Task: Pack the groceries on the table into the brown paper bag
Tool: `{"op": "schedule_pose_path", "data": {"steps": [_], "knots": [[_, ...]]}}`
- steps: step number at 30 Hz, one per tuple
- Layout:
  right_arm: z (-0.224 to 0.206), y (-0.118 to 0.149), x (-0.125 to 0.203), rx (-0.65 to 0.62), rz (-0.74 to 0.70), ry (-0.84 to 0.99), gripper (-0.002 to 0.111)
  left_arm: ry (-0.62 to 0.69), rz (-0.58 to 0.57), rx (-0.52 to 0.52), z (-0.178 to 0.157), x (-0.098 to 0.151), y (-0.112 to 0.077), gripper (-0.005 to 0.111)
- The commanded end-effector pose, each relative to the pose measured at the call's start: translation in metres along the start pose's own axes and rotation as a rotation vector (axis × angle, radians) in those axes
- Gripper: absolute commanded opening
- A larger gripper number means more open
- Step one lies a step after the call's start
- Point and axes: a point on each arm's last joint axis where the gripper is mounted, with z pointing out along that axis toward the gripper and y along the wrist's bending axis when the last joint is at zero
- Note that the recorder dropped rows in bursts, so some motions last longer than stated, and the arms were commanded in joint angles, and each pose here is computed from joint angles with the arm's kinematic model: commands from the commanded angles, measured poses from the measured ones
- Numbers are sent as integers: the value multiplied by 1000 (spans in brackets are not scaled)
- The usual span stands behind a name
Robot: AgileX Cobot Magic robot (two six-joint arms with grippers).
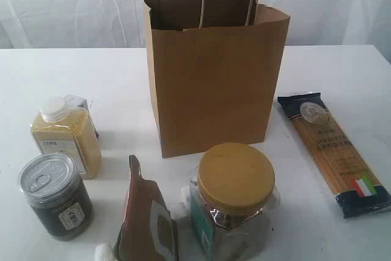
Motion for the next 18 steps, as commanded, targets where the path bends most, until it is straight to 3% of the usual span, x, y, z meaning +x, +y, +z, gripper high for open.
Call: {"op": "schedule_pose_path", "data": {"steps": [1,3,7,9,11,13,15,18], "knots": [[0,0,1,3,8,-3,0,-18,-42,0,0,-1,0,0],[0,0,1,3,8,-3,0,-139,-42,-9,-1,-12,1,0],[0,0,1,3,8,-3,0,-657,-4,-65,-19,-55,6,0],[0,0,1,3,8,-3,0,-836,30,-116,-33,-80,3,0],[0,0,1,3,8,-3,0,-863,27,-91,-38,-110,-10,0],[0,0,1,3,8,-3,0,-856,140,-128,-35,-145,-24,0],[0,0,1,3,8,-3,0,-708,391,-183,-17,-172,-39,0],[0,0,1,3,8,-3,0,-418,528,-117,16,-177,-50,0]]}}
